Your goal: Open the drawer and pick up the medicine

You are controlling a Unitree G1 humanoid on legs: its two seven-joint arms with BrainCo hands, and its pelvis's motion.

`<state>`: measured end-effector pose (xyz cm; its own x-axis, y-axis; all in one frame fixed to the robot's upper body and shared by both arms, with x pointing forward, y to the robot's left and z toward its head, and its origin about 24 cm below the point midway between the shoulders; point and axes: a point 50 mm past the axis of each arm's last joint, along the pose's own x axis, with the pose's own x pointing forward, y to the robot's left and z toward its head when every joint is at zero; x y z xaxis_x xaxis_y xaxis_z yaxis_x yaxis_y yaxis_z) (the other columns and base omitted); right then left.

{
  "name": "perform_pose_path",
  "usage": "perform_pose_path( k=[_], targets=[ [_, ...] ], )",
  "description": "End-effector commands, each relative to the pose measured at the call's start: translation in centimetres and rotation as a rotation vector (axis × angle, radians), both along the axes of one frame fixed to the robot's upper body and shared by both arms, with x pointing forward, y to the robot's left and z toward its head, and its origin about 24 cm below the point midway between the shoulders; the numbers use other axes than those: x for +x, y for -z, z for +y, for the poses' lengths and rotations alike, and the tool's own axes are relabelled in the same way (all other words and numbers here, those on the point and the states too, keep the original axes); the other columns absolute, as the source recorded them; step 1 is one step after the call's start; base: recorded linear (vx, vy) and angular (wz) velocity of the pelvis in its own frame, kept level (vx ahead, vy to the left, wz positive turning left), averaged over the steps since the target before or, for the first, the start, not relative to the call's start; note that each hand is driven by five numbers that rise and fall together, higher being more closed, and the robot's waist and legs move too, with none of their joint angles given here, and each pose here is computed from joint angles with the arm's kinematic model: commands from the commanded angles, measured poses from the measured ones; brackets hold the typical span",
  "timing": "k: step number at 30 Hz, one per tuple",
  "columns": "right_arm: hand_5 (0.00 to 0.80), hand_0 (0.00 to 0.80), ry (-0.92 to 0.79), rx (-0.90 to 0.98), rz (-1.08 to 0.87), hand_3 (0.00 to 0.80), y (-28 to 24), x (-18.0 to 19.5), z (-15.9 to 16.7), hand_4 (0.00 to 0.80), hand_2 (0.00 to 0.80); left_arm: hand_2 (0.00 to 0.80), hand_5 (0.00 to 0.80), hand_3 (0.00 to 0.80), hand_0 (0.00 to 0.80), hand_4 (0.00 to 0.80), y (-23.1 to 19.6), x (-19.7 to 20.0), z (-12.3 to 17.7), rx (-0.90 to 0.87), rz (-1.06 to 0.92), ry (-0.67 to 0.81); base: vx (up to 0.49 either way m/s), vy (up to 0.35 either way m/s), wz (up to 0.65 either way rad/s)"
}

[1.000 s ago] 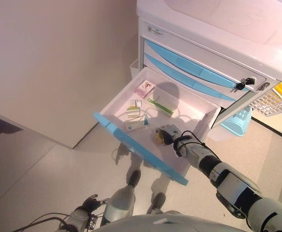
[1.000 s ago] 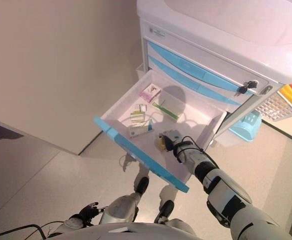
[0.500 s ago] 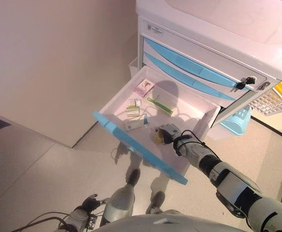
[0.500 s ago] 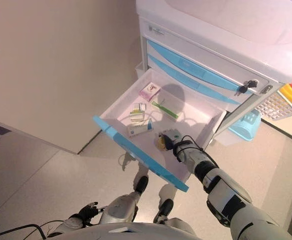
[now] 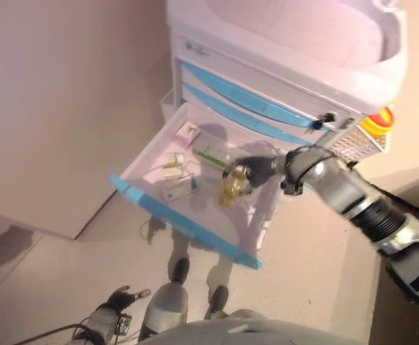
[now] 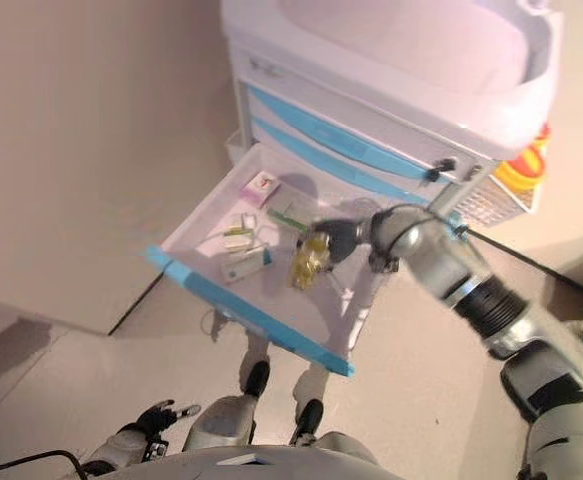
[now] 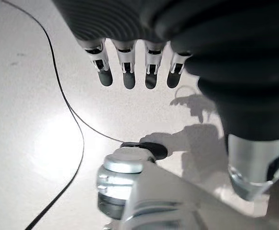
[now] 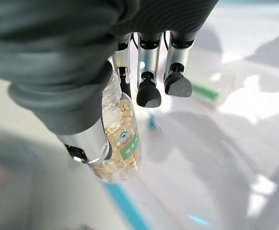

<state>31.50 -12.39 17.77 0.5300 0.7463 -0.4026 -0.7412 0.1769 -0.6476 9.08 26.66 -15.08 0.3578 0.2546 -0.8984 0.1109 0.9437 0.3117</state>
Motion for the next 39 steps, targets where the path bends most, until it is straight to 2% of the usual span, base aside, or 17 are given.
perform_pose_path(
  k=[1,5,10,16,20,24,27,32,36,39],
  targets=[
    [0.800,0.800,-0.109,0.335,0.018,0.800,-4.9,-0.6,1.7,0.800,0.800,0.000,0.000,0.000,0.000,0.000,0.3,-2.0,0.6,0.028,0.073,0.039,0.075,0.013,-0.20],
    [0.800,0.800,0.020,0.594,-0.157,0.800,-9.6,0.7,-0.4,0.800,0.800,0.000,0.000,0.000,0.000,0.000,0.5,-3.0,0.6,0.021,0.096,0.055,0.084,0.030,-0.07],
    [0.800,0.800,0.240,0.797,-0.346,0.800,-13.7,1.7,-5.5,0.800,0.800,0.000,0.000,0.000,0.000,0.000,0.7,-3.8,0.4,0.006,0.114,0.062,0.054,0.040,-0.05],
    [0.800,0.800,0.508,1.058,-0.412,0.800,-17.1,2.6,-11.0,0.800,0.800,0.000,0.000,0.000,0.000,0.000,0.9,-4.5,0.1,-0.004,0.149,0.077,0.053,0.029,-0.05],
    [0.800,0.800,0.716,1.117,-0.448,0.800,-18.0,3.6,-14.1,0.800,0.800,0.000,0.000,0.000,0.000,0.000,1.0,-4.8,0.0,0.000,0.172,0.095,0.030,0.009,-0.01],
    [0.800,0.800,0.887,1.051,-0.543,0.800,-18.7,4.4,-15.4,0.800,0.800,0.000,0.000,0.000,0.000,0.000,1.0,-4.7,-0.1,0.002,0.175,0.104,0.006,-0.001,0.03],
    [0.800,0.800,1.019,0.898,-0.643,0.800,-19.2,4.9,-16.6,0.800,0.800,0.000,0.000,0.000,0.000,0.000,0.9,-4.6,0.0,0.011,0.176,0.116,0.008,-0.003,0.13],
    [0.800,0.800,1.125,0.672,-0.758,0.800,-20.6,5.0,-17.4,0.800,0.800,0.000,0.000,0.000,0.000,0.000,0.8,-4.1,0.4,0.027,0.170,0.132,0.008,-0.011,0.19],
    [0.800,0.800,1.170,0.562,-0.807,0.800,-21.3,4.9,-17.7,0.800,0.800,0.000,0.000,0.000,0.000,0.000,0.7,-3.8,0.4,0.032,0.159,0.136,0.008,-0.004,0.20],
    [0.800,0.800,1.227,0.342,-0.884,0.800,-22.0,4.6,-18.2,0.800,0.800,0.000,0.000,0.000,0.000,0.000,0.5,-3.3,0.7,0.037,0.144,0.140,-0.003,0.002,0.12]
  ],
)
